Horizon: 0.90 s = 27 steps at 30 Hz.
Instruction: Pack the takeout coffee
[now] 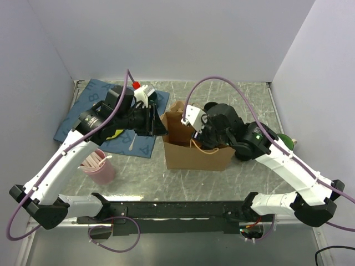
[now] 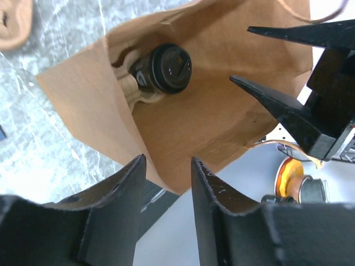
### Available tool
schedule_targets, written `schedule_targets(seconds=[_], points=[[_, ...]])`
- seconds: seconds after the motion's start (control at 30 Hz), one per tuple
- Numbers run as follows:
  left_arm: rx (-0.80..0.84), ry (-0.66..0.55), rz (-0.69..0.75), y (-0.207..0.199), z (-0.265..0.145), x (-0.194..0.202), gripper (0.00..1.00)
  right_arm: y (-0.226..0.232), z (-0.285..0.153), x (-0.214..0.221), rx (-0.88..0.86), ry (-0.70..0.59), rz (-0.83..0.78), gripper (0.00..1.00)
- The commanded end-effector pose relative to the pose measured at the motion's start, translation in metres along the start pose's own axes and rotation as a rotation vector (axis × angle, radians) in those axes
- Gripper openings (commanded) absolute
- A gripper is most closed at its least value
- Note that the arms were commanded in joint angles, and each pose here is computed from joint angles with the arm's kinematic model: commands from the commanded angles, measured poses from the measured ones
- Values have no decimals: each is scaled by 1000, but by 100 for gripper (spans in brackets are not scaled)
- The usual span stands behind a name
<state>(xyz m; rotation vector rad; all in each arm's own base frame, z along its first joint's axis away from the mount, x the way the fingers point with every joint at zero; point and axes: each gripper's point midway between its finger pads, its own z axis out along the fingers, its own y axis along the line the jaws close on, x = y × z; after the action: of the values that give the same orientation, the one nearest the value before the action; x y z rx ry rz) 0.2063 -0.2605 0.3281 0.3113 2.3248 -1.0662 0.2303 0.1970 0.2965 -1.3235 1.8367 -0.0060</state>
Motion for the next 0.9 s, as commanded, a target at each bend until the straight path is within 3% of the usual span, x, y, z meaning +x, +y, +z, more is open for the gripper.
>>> schedule_targets(seconds=[0.0,0.6,0.8,0.83,0.87], points=[[2,-101,17,-10,-10,-27,45,-36,-15,-34,121,-114,36,59],[-61,-253,32,-10,-39,-50,61,-81,-54,-64,245,-250,194,51],[-174,-346,17,4,-65,-59,83,-90,-84,-78,266,-331,306,50],[-189,-375,12,4,-73,-62,94,-93,-94,-85,265,-363,336,50],[-202,-389,1,5,-78,-63,99,-90,-100,-89,242,-385,358,50]])
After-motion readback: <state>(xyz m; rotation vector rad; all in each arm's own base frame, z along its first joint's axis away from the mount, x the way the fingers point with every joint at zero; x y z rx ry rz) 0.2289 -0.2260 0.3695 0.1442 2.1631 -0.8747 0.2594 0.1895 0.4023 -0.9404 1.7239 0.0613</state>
